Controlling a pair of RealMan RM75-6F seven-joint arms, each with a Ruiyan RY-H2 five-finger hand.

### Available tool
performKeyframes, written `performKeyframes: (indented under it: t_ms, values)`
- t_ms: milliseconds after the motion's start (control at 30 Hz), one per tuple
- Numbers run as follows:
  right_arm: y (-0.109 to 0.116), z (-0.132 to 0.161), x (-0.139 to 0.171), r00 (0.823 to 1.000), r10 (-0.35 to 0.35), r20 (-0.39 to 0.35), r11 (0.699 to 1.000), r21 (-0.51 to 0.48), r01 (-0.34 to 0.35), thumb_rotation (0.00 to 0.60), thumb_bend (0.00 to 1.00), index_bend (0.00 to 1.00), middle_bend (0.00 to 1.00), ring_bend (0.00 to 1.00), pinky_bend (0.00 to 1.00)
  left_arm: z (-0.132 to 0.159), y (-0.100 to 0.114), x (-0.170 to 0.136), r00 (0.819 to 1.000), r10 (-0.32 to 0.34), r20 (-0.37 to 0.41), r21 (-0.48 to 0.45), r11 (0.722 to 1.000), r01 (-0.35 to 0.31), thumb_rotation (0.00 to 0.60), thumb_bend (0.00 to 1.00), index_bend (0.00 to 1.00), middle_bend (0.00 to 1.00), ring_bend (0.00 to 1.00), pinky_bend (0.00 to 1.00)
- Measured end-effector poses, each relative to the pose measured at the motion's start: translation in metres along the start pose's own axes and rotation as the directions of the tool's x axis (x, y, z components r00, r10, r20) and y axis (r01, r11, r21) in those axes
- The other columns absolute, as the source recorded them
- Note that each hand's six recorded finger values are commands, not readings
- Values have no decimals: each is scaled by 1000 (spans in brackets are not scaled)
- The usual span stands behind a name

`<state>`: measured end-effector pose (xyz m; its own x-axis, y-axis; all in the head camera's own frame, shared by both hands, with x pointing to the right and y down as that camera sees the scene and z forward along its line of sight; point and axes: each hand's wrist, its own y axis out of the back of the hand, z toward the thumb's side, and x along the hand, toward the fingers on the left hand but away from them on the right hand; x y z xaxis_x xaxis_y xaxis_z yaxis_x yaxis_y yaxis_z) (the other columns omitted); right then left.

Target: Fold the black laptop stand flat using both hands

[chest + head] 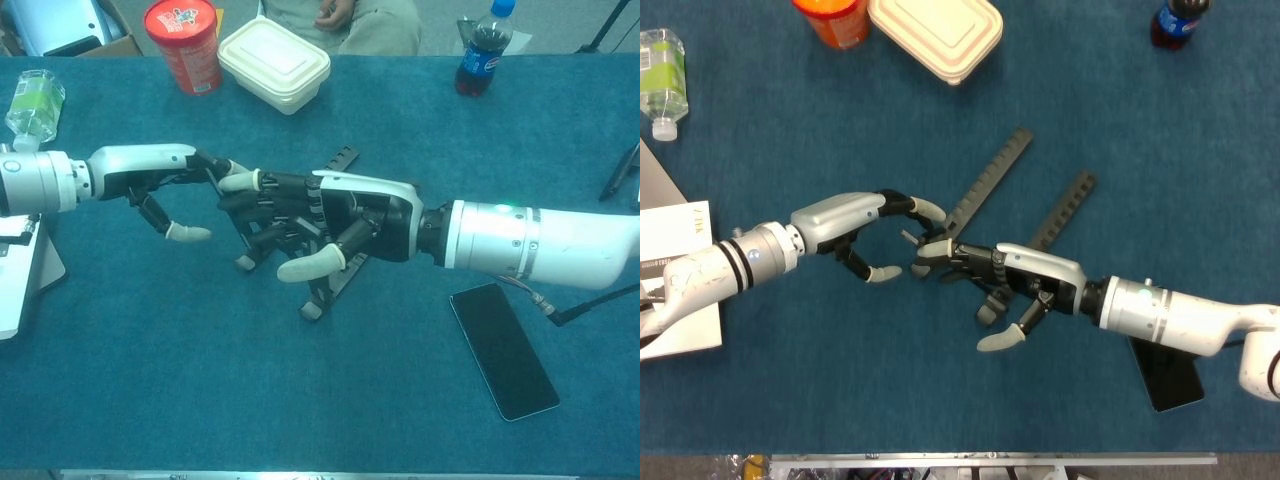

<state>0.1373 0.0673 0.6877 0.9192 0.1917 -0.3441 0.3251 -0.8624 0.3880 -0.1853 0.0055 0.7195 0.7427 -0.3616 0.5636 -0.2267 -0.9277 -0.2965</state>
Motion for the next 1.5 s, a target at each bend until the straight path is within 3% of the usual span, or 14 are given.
performKeyframes:
  t_ms: [833, 1500]
  values:
    - [5, -2, 7, 1000, -11, -10, 1000, -14, 11, 600, 106, 0, 83, 0, 85, -7, -14, -12, 998, -43, -53, 17, 999, 44, 600, 331, 125, 216, 155, 36]
    - [19, -22, 32, 996, -68, 49, 997, -20, 69, 600, 106, 0, 83, 0, 85, -10, -16, -16, 995, -55, -82, 50, 997, 59, 600, 331, 125, 216, 155, 36]
